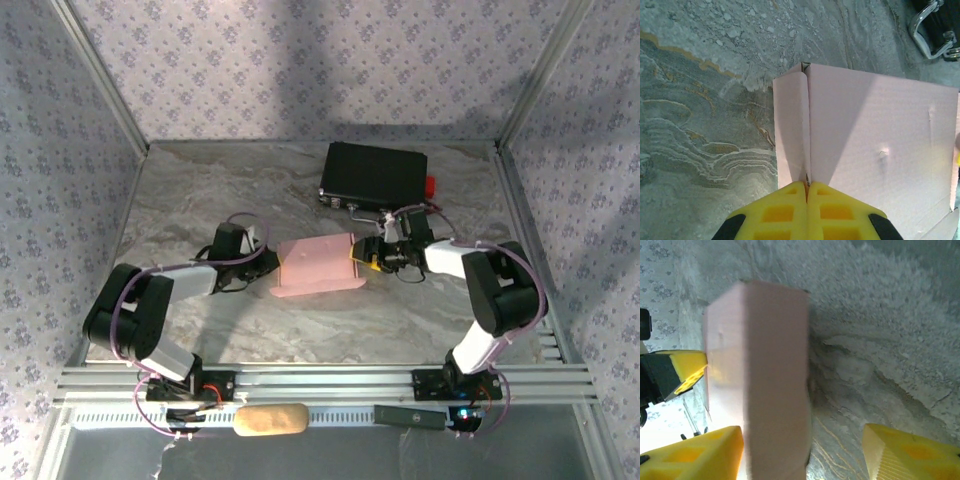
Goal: Fold the paper box
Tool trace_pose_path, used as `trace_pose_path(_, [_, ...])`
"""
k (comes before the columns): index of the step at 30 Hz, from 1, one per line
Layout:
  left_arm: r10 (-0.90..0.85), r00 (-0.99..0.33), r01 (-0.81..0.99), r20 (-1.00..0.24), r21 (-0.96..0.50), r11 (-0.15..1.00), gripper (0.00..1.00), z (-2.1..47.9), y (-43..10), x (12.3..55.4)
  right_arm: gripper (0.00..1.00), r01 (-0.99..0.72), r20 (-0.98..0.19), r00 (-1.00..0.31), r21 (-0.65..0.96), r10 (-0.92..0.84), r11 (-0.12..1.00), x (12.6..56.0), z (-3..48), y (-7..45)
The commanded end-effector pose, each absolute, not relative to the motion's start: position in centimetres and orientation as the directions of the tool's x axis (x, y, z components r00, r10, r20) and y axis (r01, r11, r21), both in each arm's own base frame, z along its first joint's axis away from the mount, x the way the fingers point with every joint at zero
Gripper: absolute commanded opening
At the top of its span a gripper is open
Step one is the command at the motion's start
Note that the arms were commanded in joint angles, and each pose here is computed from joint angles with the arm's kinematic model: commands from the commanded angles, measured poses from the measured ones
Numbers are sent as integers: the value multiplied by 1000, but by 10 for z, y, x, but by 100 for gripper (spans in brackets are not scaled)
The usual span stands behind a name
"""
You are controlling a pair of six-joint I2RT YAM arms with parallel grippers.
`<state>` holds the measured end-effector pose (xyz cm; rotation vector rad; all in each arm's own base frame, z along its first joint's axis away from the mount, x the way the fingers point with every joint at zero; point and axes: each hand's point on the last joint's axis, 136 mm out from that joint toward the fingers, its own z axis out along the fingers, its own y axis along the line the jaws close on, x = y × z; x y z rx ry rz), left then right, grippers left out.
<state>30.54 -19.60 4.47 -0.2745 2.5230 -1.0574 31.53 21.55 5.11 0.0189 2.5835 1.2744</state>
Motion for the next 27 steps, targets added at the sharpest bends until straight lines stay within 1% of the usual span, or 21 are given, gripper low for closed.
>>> trace_pose_path(1, [-324, -926, -111, -196, -678, 727, 0, 11, -182, 287, 67, -102, -191, -975, 837, 113, 538, 308, 50, 226])
trace_pose_path(10, [-333, -924, -124, -188, -675, 727, 0, 6, -180, 287, 66, -74, -155, -976, 896, 153, 439, 308, 70, 251])
trace_pose_path(13, [-341, -920, -123, -192, -685, 718, 0, 9, -181, 290, 63, -48, -131, -975, 911, 177, 410, 310, 74, 257])
trace_pose_path(17, [-359, -908, -104, -216, -715, 691, 1, 25, -183, 296, 53, 4, -83, -974, 926, 212, 378, 315, 81, 263])
trace_pose_path(18, [-364, -904, -96, -224, -724, 683, 6, 32, -184, 298, 51, 18, -70, -973, 928, 222, 372, 316, 83, 264])
trace_pose_path(20, [-384, -889, -77, -250, -746, 662, 23, 52, -185, 302, 44, 70, -26, -967, 930, 254, 361, 320, 86, 262])
trace_pose_path(22, [-409, -869, -57, -278, -765, 642, 36, 73, -184, 304, 38, 135, 39, -963, 927, 268, 349, 321, 88, 260])
trace_pose_path(24, [-450, -840, -52, -305, -779, 625, 52, 97, -178, 305, 36, 198, 102, -954, 921, 283, 336, 323, 92, 257])
trace_pose_path(27, [-535, -790, -81, -301, -813, 577, 78, 122, -164, 305, 37, 276, 170, -926, 914, 336, 298, 327, 102, 247])
